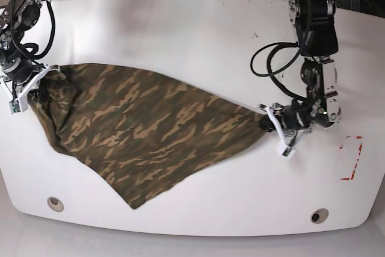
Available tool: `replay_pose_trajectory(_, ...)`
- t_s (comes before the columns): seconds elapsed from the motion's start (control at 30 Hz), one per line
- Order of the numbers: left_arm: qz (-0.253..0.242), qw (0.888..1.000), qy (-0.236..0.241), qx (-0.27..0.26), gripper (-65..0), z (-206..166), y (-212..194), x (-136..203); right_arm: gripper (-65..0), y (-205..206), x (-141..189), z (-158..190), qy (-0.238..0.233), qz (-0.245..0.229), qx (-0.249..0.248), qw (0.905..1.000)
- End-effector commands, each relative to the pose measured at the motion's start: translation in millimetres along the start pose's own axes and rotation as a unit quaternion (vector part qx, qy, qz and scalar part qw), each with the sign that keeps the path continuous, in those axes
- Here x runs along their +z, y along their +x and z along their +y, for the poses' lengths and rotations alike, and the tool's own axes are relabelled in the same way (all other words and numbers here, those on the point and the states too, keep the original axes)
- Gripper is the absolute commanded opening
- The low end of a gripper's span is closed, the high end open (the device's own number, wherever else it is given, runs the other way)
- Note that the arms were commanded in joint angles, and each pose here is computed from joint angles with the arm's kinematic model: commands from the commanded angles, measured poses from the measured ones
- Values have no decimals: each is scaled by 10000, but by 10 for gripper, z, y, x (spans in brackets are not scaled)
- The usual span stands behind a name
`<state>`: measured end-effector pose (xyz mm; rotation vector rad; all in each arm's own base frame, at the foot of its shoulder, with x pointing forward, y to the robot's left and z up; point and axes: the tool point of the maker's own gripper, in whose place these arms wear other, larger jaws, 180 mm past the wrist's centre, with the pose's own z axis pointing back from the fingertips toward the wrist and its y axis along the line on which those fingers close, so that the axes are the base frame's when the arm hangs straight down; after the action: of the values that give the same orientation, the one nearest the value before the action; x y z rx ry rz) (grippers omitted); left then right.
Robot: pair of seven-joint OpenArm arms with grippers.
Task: Layout the t-shirt on the table in an organized manner, then fold the t-shirt properly
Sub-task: 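Move the left gripper to the shirt's corner and grasp it, then pull the grasped corner with the left gripper away from the right gripper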
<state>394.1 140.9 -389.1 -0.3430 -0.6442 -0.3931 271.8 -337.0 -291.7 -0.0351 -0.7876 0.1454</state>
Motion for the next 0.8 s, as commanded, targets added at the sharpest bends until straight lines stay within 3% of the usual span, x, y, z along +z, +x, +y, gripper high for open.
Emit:
replay_pose_trajectory(0.0, -123, 9995, 213, -172, -650, 231, 125, 193, -650, 163, 68, -62, -97, -251, 120, 9996)
replay_pose_trajectory(0.4, 353, 9927, 1123, 279, -650, 1047, -399, 835, -650, 109, 3, 72, 62, -267, -24, 9996)
replay_pose_trajectory(0.77, 493, 9814, 1852, 101, -650, 1207, -851, 1413, -650, 72, -21, 113, 104, -246, -85, 9996)
